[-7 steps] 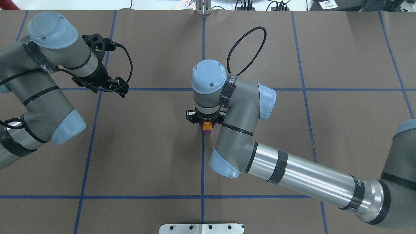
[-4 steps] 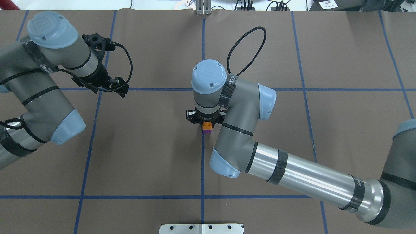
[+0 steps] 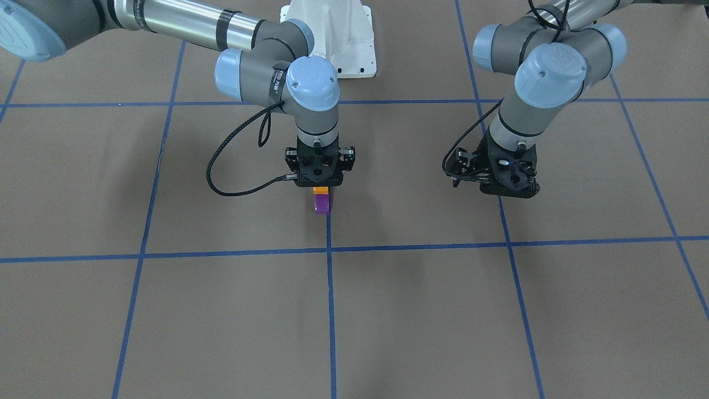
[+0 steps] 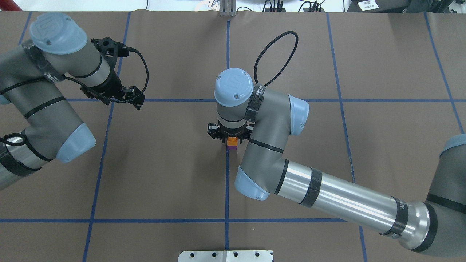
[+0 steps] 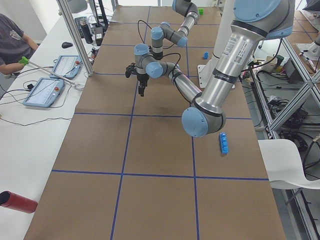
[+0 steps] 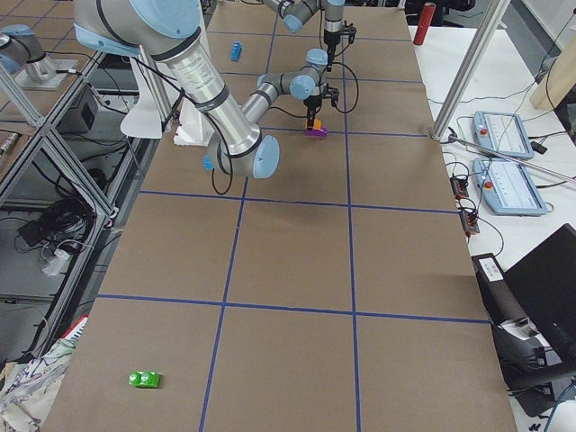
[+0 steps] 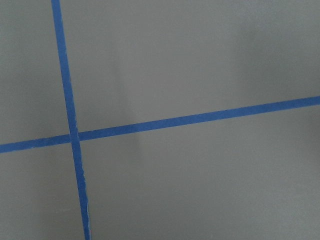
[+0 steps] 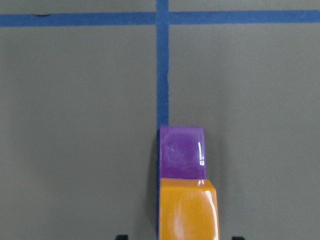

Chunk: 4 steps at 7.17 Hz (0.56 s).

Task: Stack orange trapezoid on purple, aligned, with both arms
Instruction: 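Open the right gripper and lift it away while the left arm withdraws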

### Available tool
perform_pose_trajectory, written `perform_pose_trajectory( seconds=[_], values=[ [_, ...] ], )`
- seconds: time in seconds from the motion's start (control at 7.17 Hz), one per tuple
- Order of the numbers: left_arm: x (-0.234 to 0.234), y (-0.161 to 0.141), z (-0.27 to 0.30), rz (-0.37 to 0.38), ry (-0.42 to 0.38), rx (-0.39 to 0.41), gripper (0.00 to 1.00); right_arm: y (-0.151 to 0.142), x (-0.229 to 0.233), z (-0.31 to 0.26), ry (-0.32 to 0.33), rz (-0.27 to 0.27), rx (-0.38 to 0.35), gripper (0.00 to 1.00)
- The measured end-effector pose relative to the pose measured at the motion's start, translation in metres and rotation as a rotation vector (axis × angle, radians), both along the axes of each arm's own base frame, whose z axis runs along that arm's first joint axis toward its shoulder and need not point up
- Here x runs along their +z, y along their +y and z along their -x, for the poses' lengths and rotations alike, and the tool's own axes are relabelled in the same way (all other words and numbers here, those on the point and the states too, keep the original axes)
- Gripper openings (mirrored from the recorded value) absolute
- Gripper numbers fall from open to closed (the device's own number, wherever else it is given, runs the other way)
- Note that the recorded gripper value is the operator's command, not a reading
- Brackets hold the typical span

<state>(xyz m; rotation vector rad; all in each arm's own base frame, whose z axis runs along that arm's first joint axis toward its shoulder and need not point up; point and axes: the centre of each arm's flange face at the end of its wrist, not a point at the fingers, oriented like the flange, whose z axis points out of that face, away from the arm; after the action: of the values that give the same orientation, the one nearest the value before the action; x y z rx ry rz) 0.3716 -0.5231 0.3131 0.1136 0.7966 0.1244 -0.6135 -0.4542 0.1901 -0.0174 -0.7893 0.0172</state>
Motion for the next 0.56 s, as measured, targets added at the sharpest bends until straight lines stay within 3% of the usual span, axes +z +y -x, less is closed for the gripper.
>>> perform_pose_trajectory(
  seconds=[0.28,0.56],
  values=[
    [-0.002,0.001,0.005,-0.007,0.005,-0.002,1.00,-0.014,-0.019,-0.036,-0.052,-0.003,0.023,1.00],
    [0.016,0.003,0.041,-0.026,-0.003,-0.010,1.00,-0.050,0.015,-0.139,-0.102,0.056,0.077,1.00]
  ],
)
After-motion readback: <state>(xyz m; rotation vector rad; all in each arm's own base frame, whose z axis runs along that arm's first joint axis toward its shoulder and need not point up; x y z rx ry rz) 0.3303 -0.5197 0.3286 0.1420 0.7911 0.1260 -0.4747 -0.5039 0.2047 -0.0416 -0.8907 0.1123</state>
